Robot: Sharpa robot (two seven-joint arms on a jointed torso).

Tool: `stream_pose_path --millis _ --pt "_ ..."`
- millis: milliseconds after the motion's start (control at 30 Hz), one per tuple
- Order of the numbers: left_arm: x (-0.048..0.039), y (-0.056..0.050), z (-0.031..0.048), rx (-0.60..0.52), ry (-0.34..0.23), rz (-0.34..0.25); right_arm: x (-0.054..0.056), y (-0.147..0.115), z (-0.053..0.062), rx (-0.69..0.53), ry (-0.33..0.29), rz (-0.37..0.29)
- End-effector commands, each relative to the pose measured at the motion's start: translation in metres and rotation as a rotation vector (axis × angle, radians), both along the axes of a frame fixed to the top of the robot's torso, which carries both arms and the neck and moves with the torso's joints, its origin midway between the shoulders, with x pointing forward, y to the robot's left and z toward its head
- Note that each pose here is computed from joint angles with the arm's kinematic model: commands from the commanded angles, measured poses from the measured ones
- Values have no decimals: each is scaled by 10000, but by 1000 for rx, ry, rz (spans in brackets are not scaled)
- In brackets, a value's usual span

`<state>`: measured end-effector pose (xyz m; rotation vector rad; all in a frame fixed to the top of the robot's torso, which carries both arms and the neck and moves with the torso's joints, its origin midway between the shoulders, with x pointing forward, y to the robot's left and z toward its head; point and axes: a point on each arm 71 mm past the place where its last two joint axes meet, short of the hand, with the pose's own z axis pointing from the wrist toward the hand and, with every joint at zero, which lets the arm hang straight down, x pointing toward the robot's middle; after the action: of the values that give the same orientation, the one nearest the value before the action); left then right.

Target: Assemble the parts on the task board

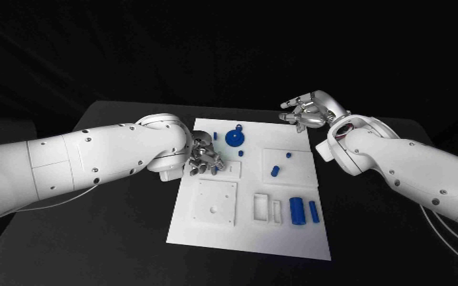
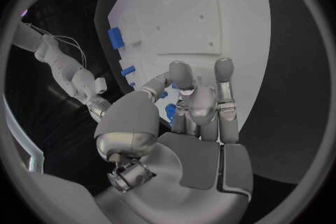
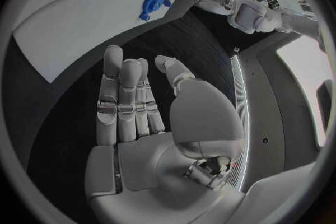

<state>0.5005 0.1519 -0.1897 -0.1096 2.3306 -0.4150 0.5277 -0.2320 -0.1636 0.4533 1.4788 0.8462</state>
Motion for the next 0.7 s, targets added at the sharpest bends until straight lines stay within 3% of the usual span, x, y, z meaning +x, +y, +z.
stream_pose_path --millis 33,700 --pt "-5 112 -105 85 44 26 -4 11 1 -5 -1 11" --pt "3 62 -111 100 69 10 -7 13 2 -5 0 14"
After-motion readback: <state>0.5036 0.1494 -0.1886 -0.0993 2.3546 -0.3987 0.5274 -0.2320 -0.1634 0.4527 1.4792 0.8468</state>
